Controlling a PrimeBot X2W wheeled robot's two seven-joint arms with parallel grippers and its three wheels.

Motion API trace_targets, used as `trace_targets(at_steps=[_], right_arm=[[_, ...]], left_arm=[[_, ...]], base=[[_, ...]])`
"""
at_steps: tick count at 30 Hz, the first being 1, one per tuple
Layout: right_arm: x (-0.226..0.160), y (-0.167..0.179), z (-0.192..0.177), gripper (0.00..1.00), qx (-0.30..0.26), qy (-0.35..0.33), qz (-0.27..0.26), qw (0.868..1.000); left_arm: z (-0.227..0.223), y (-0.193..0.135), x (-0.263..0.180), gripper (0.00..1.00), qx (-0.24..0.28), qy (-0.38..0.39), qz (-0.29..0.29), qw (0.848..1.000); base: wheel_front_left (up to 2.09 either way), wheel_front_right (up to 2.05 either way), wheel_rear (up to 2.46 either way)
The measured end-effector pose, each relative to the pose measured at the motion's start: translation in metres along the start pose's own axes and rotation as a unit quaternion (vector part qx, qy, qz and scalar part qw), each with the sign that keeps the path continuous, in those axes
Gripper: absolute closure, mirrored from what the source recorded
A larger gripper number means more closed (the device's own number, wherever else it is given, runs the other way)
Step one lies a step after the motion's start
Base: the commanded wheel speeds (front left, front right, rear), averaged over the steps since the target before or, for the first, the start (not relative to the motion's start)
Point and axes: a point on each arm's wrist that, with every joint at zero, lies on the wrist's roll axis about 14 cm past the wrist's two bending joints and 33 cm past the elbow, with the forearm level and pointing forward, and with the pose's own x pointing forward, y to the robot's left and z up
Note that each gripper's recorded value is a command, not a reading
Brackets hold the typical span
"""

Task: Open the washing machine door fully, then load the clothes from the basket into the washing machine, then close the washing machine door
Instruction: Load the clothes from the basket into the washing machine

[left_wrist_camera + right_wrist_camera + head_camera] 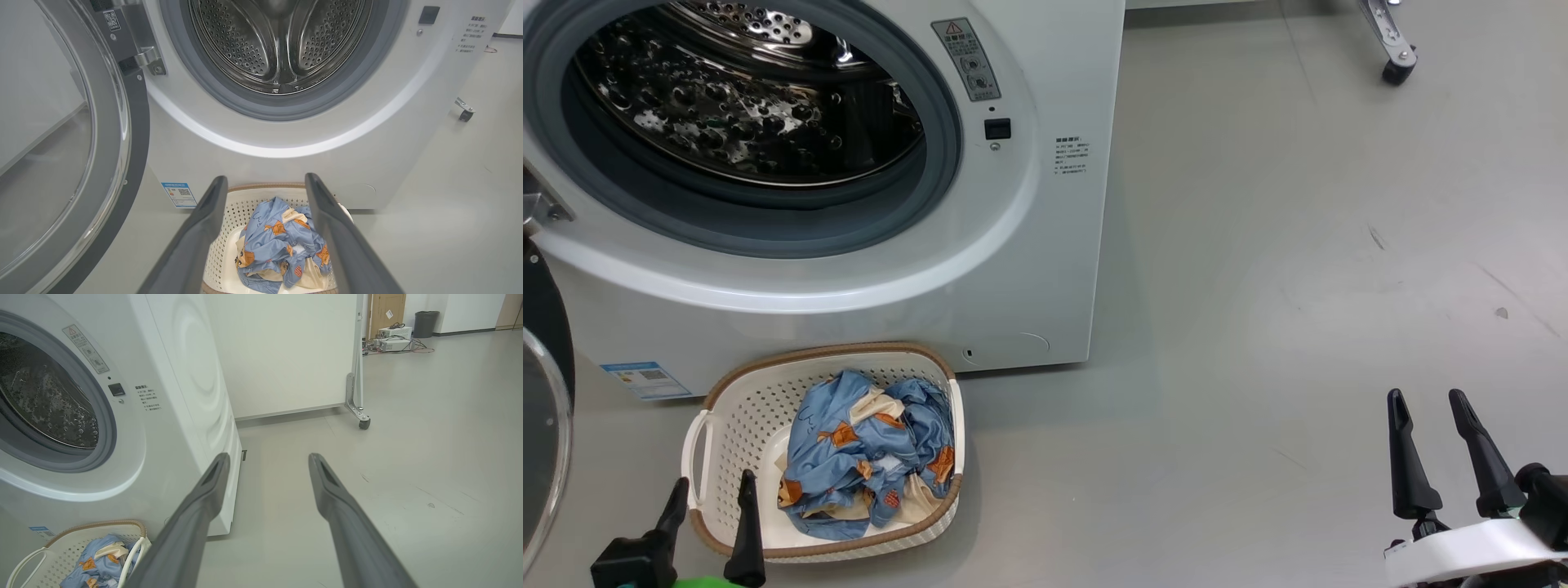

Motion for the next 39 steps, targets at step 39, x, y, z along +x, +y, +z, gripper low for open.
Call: trace_targets(at_steps=[39], right_arm=[[0.050,-0.028,-0.040,0.00,0.010,0.049,-0.060,0.997]], left_arm=[[-0.112,-0.012,0.117,0.00,-0.023,0.245,-0.054,0.968]], base=[[0.00,0.00,0.00]])
